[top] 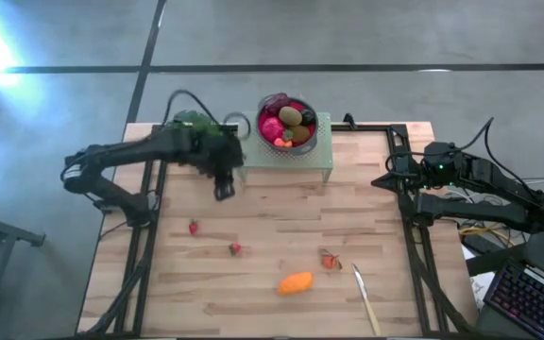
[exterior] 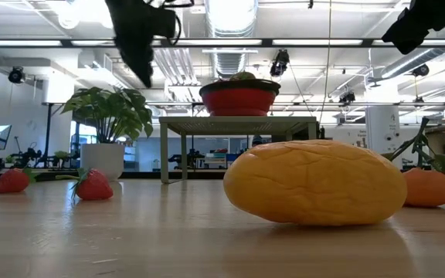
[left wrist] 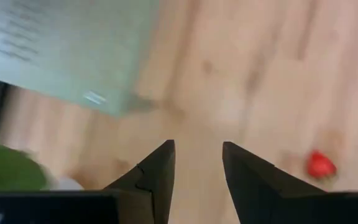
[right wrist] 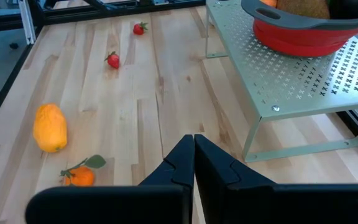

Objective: Pick & Place Fruit
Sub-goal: Put the strawberry into the red strainer bowl on the shelf

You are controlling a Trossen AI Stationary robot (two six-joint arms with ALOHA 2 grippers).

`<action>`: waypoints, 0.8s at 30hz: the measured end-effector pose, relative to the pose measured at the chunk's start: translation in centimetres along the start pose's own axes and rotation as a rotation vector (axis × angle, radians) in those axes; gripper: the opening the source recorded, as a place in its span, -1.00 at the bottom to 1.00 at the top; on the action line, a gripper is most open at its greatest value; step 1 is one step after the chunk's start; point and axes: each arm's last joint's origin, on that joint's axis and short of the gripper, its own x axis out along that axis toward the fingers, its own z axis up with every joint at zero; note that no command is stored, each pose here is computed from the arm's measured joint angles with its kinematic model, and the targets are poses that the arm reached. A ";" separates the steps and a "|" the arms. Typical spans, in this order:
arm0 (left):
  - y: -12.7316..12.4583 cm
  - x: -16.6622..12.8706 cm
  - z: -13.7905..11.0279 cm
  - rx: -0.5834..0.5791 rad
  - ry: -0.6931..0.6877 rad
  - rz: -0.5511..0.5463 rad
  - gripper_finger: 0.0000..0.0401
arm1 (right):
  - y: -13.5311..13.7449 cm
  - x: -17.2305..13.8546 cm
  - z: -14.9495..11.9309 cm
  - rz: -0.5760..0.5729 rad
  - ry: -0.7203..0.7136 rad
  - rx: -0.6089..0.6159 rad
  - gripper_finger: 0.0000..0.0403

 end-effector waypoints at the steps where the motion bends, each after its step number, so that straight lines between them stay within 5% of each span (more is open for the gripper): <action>1: -0.9 0.1 -0.4 0.004 0.024 -0.012 -0.30 | 0.0 0.0 0.0 0.000 0.000 0.000 -0.96; 13: -8.2 0.2 -5.6 -0.034 0.304 -0.028 -0.30 | 0.0 0.0 0.0 0.000 0.000 0.000 -0.96; 19: -9.8 1.1 -7.5 -0.103 0.353 0.025 -0.30 | 0.0 0.0 0.0 0.000 0.000 0.000 -0.96; 24: -9.5 2.3 -9.0 -0.273 0.386 0.139 -0.30 | 0.0 0.0 0.0 0.000 0.000 0.000 -0.96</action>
